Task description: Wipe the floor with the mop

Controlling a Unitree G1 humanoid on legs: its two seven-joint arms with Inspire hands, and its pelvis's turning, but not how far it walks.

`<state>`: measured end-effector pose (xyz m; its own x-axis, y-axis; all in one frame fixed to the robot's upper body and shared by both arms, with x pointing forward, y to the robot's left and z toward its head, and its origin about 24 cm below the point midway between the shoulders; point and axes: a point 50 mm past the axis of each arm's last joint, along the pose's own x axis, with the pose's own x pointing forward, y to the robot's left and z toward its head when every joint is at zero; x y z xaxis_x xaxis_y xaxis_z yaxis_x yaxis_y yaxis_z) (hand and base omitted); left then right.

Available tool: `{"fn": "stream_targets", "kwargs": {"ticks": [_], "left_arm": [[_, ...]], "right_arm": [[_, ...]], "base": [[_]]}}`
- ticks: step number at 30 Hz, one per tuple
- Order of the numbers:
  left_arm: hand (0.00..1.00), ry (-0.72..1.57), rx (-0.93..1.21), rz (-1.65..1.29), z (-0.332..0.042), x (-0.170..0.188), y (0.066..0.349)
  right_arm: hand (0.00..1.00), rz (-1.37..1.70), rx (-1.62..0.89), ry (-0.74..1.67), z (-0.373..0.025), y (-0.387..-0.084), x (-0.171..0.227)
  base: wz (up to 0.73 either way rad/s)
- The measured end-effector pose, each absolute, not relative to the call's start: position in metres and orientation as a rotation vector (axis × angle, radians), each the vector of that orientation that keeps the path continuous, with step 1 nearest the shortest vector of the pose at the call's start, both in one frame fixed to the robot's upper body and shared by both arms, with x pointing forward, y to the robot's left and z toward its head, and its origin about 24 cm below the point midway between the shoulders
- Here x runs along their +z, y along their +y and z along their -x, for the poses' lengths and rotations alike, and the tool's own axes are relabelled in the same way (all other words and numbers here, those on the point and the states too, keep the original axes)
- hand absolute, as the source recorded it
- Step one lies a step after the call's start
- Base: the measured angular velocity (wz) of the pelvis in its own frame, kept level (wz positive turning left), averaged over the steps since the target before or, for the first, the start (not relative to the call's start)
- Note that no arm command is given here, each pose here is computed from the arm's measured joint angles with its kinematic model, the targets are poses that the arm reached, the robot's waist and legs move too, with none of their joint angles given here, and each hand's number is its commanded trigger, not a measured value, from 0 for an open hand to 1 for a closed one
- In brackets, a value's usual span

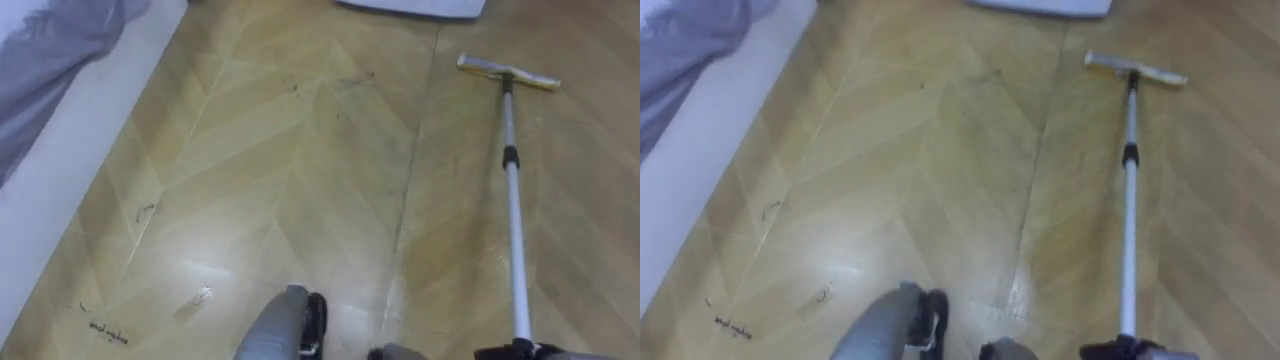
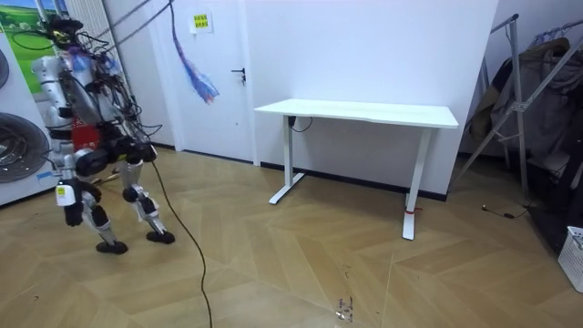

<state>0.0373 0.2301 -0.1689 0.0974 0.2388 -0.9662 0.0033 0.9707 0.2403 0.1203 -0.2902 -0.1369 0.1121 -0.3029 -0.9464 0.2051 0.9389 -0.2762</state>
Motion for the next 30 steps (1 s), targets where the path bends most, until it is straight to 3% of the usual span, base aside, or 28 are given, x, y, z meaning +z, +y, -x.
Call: {"fn": "stream_targets", "kwargs": {"ticks": [6,17,22,30], "left_arm": [[0.00,1.406,0.141,-0.224,-0.054,-0.168,0.226],[0.00,1.471,0.107,-0.248,-0.038,-0.171,0.217],[0.00,1.452,0.096,-0.262,-0.045,-0.171,0.214],[0.00,1.430,0.086,-0.285,-0.056,-0.170,0.214]], "right_arm": [[1.00,0.227,-0.418,1.646,-0.026,-0.316,-0.142],[1.00,0.112,-0.394,1.767,0.031,-0.280,-0.157],[1.00,0.136,-0.382,1.741,0.012,-0.279,-0.158],[1.00,0.195,-0.393,1.422,-0.128,-0.284,-0.137]], "base": [[0.16],[0.01],[0.12],[-0.05]]}}
